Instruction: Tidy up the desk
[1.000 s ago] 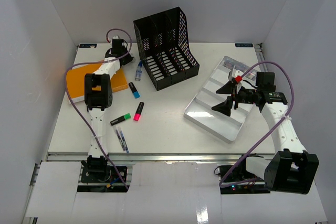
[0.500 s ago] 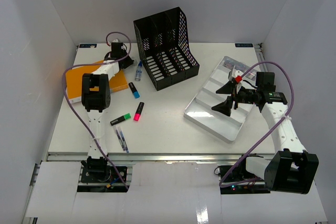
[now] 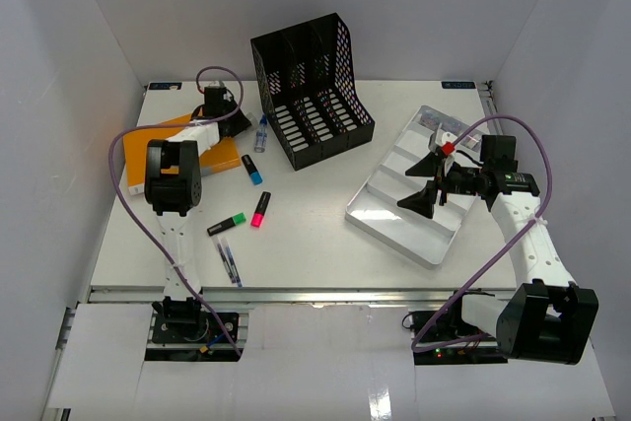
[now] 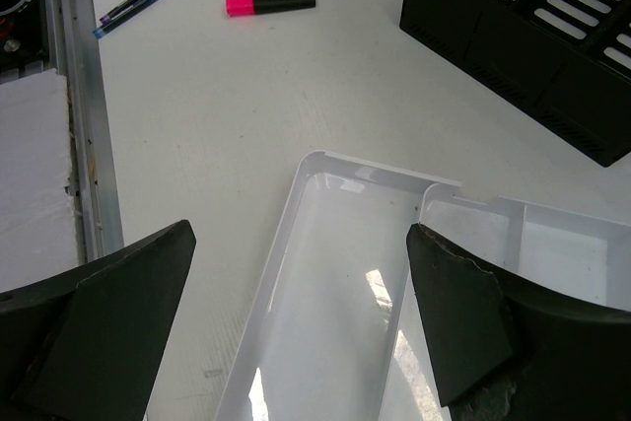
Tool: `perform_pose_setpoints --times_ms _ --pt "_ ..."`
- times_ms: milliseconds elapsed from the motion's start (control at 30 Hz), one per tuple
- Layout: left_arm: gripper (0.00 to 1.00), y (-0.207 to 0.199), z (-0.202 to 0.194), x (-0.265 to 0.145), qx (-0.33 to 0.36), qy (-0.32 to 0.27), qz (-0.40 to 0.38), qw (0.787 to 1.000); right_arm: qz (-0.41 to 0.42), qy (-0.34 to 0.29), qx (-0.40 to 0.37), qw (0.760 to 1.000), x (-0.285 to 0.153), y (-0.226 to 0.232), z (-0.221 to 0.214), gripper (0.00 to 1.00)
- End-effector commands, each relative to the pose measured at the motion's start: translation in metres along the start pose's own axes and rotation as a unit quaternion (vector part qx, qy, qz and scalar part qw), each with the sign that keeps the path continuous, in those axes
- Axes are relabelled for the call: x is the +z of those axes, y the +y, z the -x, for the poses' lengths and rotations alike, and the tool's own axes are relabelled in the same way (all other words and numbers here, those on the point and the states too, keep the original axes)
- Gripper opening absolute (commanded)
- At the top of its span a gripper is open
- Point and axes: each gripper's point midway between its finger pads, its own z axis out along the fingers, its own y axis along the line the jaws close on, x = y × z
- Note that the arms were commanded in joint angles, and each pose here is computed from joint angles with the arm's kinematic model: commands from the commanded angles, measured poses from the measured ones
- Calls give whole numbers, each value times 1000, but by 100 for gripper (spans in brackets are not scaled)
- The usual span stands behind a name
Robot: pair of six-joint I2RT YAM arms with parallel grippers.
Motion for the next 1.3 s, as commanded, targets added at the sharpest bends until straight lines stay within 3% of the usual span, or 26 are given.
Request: perform_pose_setpoints --times_ms 0,567,1267 --pt "41 -24 32 -18 8 -24 -28 999 3 -9 0 1000 0 -1 2 95" --pt "46 -33 34 -4 8 -16 -48 999 2 -5 3 1000 1 -3 -1 95" --pt "47 -18 2 8 15 51 -29 998 1 -5 3 1000 0 -4 -1 95"
